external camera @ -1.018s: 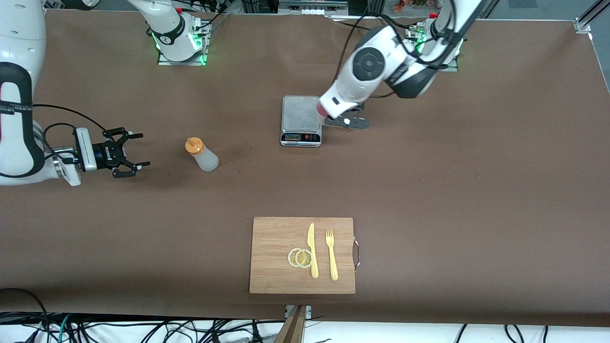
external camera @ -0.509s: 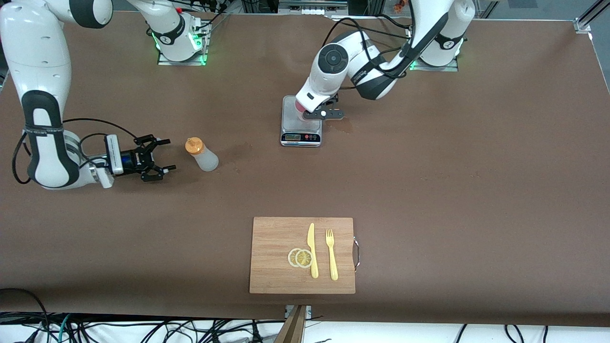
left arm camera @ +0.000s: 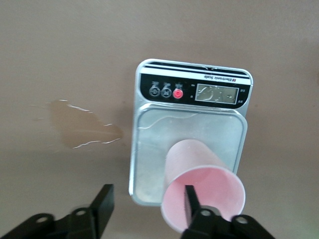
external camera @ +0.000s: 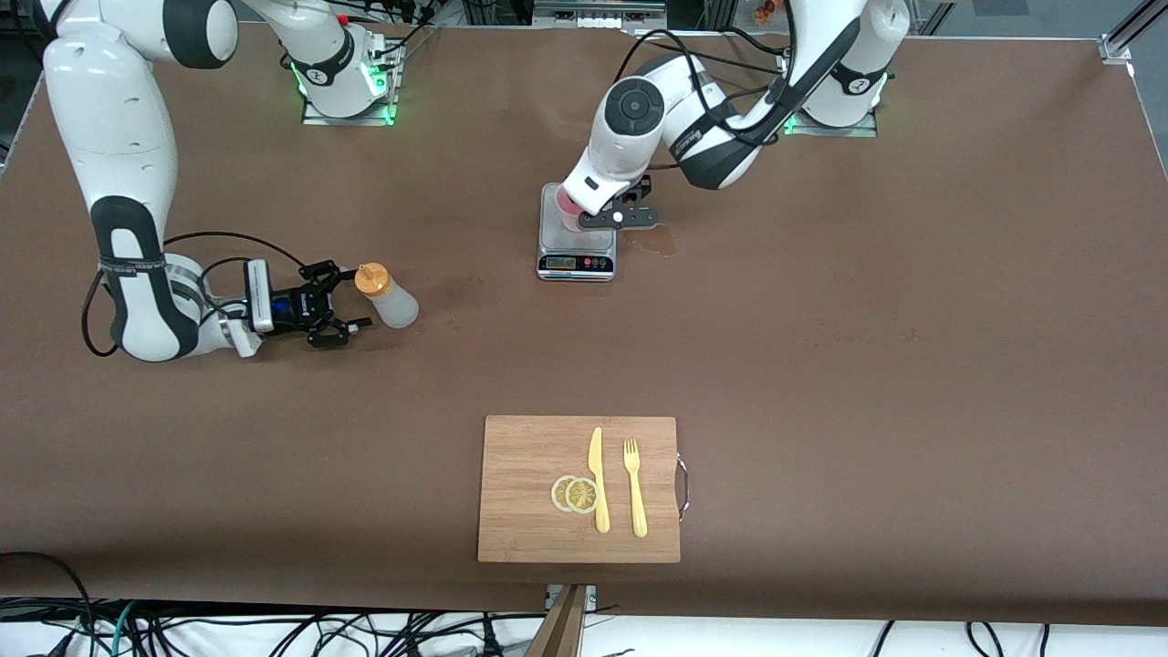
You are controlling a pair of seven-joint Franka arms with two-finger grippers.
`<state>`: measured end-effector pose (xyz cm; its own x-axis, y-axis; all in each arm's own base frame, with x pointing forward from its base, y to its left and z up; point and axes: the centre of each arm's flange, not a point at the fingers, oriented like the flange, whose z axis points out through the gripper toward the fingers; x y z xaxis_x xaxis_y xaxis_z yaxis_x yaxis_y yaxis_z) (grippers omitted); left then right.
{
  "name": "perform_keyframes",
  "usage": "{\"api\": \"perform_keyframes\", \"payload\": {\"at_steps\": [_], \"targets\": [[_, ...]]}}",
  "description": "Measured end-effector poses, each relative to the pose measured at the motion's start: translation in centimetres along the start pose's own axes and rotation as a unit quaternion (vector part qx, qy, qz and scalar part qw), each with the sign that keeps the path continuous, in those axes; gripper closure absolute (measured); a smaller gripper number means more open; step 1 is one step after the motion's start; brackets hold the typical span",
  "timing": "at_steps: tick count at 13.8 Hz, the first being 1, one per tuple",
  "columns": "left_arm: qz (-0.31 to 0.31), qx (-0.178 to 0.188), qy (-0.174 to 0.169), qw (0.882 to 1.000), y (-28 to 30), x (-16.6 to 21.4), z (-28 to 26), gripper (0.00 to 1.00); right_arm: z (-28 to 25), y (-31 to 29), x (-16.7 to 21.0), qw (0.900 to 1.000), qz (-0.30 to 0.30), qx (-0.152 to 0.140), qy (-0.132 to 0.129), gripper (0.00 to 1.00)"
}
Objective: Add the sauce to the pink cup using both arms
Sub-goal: 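Lower the pink cup onto the scale and open the left gripper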
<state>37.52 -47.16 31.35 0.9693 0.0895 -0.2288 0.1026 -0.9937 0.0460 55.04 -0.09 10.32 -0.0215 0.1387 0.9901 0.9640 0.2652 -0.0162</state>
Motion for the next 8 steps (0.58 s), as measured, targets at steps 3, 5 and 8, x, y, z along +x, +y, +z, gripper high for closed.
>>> {"api": "perform_keyframes", "payload": {"at_steps": [3,5,8], "targets": [[-0.002,0.036,0.007,0.999,0.2,-0.3,-7.8,0.01,1.9,0.3,-0.4,1.000,0.003,-0.005,0.013,0.00],[-0.001,0.045,0.009,0.999,-0.2,0.1,-12.8,0.00,3.0,0.6,-0.4,1.000,0.001,-0.011,0.021,0.00],[0.041,0.044,0.008,0.998,-3.9,3.6,-18.7,0.00,4.6,0.6,-0.6,0.999,0.002,-0.015,0.030,0.00]]}}
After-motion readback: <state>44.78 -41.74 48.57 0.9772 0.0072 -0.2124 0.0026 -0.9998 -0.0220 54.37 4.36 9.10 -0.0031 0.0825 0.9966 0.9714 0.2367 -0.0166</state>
